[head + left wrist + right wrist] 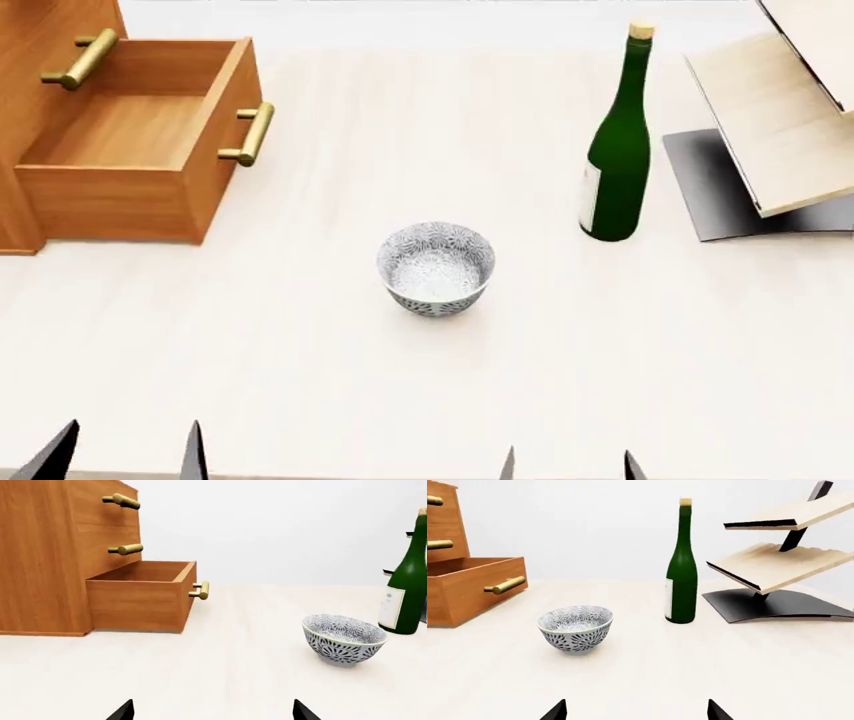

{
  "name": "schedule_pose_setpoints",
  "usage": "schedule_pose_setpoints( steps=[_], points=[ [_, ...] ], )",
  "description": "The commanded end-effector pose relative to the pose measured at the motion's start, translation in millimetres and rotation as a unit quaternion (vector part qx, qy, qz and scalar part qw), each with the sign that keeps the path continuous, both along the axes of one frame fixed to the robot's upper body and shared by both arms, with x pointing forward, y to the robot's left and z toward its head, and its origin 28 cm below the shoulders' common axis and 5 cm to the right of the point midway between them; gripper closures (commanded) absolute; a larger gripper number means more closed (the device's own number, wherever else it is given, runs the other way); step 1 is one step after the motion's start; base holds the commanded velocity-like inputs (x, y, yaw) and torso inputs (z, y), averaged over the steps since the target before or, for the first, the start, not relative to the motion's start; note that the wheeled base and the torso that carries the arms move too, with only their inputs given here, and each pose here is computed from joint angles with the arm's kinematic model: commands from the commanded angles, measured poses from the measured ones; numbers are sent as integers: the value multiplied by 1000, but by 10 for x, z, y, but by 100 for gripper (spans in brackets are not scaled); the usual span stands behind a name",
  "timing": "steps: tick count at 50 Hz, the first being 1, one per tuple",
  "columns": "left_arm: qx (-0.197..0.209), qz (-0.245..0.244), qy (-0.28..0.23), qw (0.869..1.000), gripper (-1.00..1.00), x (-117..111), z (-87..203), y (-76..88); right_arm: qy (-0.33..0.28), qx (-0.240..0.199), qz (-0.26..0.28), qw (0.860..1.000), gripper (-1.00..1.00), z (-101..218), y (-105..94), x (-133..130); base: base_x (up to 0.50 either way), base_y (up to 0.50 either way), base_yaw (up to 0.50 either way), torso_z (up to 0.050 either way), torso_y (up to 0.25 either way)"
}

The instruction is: Put the bowl on top of the cabinet.

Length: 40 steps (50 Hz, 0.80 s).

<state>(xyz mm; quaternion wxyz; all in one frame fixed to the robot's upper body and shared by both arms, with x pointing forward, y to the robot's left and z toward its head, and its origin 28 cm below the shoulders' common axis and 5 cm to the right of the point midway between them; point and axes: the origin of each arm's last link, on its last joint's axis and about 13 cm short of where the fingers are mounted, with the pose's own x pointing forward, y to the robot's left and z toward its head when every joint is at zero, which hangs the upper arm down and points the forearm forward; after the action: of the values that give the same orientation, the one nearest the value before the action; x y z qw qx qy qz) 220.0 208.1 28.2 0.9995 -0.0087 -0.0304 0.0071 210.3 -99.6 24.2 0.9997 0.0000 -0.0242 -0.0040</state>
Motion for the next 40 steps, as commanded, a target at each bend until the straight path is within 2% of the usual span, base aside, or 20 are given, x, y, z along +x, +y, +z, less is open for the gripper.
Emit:
schedule_pose_setpoints(
  steps=[1, 6, 8, 9, 19, 40],
  points=[
    [-16, -14, -61, 998, -100, 96, 446, 52, -58, 4, 7, 998, -100, 424, -66, -38, 500, 0, 0, 0, 0],
    [-26, -17, -68, 997, -100, 104, 715, 92, -76, 4, 2, 997, -100, 676, -104, -68, 500, 0, 0, 0, 0],
    [-26, -17, -68, 997, -100, 104, 716, 92, -76, 4, 2, 997, -100, 678, -104, -69, 500, 0, 0, 0, 0],
    [-38, -23, -72, 996, -100, 78, 862, 114, -94, -3, 1, 996, -100, 803, -121, -100, 500, 0, 0, 0, 0],
    [-43, -25, -104, 993, -100, 13, 1143, 168, -123, -3, -9, 992, -100, 1064, -177, -167, 500, 0, 0, 0, 0],
    [-40, -33, -113, 992, -100, -9, 1213, 184, -151, -8, -11, 988, -100, 1239, -215, -248, 500, 0, 0, 0, 0]
  ],
)
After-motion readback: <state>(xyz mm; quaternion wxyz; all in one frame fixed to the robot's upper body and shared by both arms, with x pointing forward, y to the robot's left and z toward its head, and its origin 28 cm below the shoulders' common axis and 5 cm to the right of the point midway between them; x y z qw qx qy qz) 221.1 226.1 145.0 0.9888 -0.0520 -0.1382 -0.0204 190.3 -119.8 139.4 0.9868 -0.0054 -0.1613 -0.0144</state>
